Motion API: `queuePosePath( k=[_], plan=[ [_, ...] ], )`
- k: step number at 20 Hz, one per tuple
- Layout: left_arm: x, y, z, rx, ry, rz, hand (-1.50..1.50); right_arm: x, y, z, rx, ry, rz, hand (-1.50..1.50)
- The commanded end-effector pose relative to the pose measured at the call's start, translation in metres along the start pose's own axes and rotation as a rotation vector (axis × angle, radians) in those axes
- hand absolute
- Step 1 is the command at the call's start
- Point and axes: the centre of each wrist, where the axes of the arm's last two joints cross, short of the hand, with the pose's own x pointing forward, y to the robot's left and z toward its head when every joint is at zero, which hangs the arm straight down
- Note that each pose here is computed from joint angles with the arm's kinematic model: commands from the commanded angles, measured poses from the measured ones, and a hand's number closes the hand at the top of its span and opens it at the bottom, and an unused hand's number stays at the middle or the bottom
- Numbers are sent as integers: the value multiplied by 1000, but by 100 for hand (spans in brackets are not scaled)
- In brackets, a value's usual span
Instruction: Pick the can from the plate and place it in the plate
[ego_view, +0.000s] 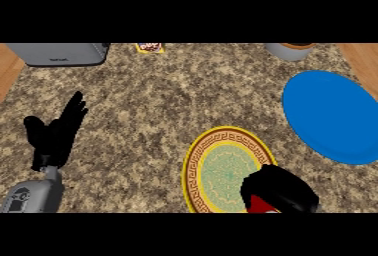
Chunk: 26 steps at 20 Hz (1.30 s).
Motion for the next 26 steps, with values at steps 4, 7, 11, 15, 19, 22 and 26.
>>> queuePosePath(
  k=[4, 7, 11, 15, 19, 22, 26],
  plan=[
    [-18, 9, 10, 5, 14, 9, 0, 13, -33, 61, -466, 7, 69, 150],
    [-8, 1, 3, 8, 29, 30, 0, 21, -53, 81, -672, 53, 98, 150],
    [6, 5, 5, -25, 11, 10, 0, 4, -54, 119, -785, 174, 68, 150],
    [1, 1, 2, -21, 3, 7, 0, -13, -88, 132, -823, 225, -65, 150],
    [-5, -16, 3, -59, -9, 13, 0, -59, -100, 130, -862, 313, -159, 150],
    [5, -1, 6, -22, -24, -5, 0, -82, -117, 137, -883, 372, -153, 150],
    [8, -21, -10, -49, -11, 0, 0, -133, -122, 127, -875, 407, -125, 150]
  ],
)
